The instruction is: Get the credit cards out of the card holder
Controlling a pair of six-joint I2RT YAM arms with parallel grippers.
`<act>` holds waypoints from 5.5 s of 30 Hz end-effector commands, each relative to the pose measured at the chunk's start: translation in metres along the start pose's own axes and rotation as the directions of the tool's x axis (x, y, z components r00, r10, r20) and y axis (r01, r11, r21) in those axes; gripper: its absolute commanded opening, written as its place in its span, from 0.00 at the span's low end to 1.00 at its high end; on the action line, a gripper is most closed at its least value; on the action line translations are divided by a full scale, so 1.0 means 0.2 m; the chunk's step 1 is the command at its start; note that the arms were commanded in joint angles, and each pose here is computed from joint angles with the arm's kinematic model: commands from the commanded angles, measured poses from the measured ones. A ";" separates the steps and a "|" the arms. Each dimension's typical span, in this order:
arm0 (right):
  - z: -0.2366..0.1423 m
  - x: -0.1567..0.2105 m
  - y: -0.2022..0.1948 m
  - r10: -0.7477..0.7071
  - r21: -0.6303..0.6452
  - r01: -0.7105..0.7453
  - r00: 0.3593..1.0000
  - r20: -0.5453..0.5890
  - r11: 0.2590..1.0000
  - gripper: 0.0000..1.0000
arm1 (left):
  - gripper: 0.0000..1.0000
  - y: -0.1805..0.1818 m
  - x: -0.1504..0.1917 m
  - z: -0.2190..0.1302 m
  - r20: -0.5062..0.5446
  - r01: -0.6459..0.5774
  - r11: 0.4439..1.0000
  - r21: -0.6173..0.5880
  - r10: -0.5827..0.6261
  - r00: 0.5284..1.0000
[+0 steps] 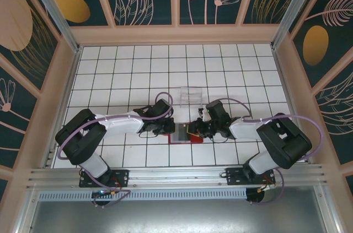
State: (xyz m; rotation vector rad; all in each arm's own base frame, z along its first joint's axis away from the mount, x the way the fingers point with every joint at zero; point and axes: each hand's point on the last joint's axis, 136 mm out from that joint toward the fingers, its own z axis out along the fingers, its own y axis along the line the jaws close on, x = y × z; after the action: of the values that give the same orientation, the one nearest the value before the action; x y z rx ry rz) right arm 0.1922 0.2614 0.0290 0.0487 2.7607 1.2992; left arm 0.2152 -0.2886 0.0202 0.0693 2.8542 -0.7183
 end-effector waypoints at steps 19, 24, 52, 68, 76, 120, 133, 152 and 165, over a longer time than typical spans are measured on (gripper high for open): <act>-0.03 -0.01 -0.04 -0.001 0.061 -0.001 1.000 0.020 0.998 0.08 | 0.13 0.13 0.09 0.04 -0.068 -0.011 0.994 -0.113 0.004 0.998; -0.06 -0.01 -0.07 -0.005 0.099 0.001 0.999 0.036 0.995 0.07 | 0.13 0.14 0.08 0.04 -0.066 -0.020 0.992 -0.125 0.011 0.998; -0.48 -0.34 0.15 -0.276 0.233 0.213 0.917 0.287 0.949 0.06 | 0.16 0.00 -0.02 -0.05 0.019 -0.056 0.998 -0.031 0.057 0.998; -0.72 -0.66 0.43 -0.786 0.478 0.633 0.560 0.261 0.609 0.00 | 0.17 -0.07 -0.09 -0.10 0.076 -0.081 0.997 -0.013 0.082 0.994; -0.72 -0.74 0.47 -0.919 0.540 0.757 0.385 0.088 0.369 0.00 | 0.17 -0.08 -0.11 -0.13 0.102 -0.092 0.996 -0.010 0.093 0.990; -0.40 -0.87 0.39 -0.903 0.117 0.993 0.022 -0.429 -0.032 0.00 | 0.19 -0.08 -0.13 -0.14 0.133 -0.090 0.996 0.006 0.089 0.987; -0.27 -0.91 0.28 -0.862 0.040 0.999 0.000 -0.507 -0.024 0.00 | 0.19 -0.06 -0.12 -0.14 0.131 -0.090 0.996 0.000 0.089 0.987; -0.32 -1.01 0.39 -0.846 0.070 0.987 -0.087 -0.526 -0.144 0.00 | 0.19 -0.06 -0.12 -0.16 0.137 -0.092 0.996 -0.007 0.093 0.986; -0.29 -1.06 0.37 -0.842 0.044 0.984 -0.124 -0.524 -0.172 0.00 | 0.19 -0.05 -0.12 -0.18 0.147 -0.082 0.997 -0.011 0.083 0.986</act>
State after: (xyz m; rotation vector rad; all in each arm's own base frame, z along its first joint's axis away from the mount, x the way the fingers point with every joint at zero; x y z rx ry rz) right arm 0.3929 0.2524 0.1411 -1.9566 1.9187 0.0996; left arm 0.2340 -0.2856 0.0588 0.1445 2.6970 -0.6883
